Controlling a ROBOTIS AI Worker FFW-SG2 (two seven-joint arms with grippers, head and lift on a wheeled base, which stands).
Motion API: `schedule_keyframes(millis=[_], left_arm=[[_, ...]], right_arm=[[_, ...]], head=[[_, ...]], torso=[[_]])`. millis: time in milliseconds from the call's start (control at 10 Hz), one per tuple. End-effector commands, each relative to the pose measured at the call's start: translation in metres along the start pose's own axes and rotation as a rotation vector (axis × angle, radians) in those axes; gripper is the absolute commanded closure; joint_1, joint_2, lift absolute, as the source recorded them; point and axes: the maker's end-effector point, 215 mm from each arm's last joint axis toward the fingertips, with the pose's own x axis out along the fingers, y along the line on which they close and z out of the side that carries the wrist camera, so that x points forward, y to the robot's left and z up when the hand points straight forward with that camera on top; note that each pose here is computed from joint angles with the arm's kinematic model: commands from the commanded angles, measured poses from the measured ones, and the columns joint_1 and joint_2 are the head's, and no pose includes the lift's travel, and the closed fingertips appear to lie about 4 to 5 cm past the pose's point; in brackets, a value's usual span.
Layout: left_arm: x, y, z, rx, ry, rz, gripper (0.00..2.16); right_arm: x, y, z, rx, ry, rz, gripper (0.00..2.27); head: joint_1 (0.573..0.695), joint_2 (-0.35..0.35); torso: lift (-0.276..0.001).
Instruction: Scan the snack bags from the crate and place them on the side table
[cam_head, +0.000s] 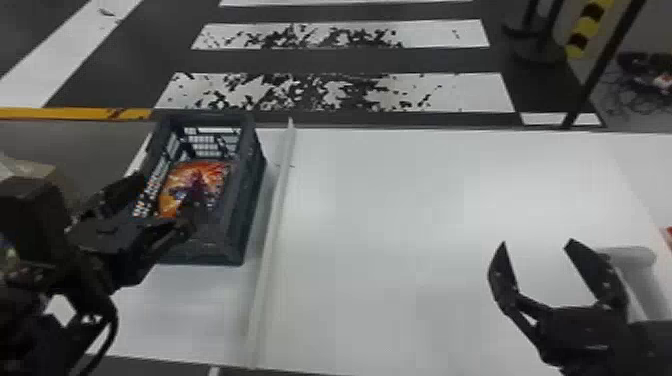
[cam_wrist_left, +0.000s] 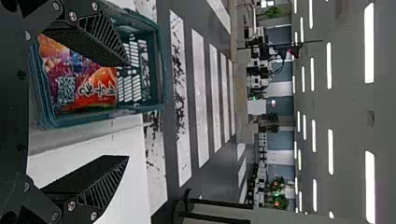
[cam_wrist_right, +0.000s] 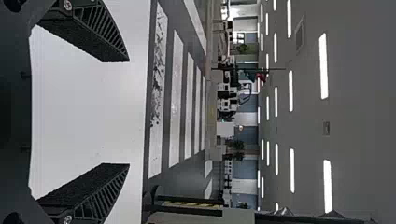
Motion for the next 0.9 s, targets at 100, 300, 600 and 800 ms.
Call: schedule_keyframes(millis=[100, 300, 600, 800], left_arm=[[0.016, 0.067, 0.022, 0.090, 0.044, 0.029, 0.19], [0.044, 0.107, 0.029, 0.176, 0.075, 0.020, 0.18], [0.106, 0.113, 0.027, 0.255, 0.151, -0.056, 0.14], [0.112, 0.120, 0.010, 0.274, 0.210, -0.089, 0.13]], right_arm=[[0.000, 0.001, -0.007, 0.002, 0.027, 0.002, 0.07], [-0.003, 0.010, -0.018, 0.001, 0.070, 0.017, 0.07], [-0.006, 0.020, -0.024, -0.009, 0.098, 0.033, 0.07], [-0.001, 0.039, -0.028, -0.011, 0.120, 0.066, 0.07]], head=[[0.695, 0.171], [0.695, 0.234], [0.695, 0.286], [0.695, 0.276]], torso=[[-0.094], [-0.094], [-0.094], [-0.094]])
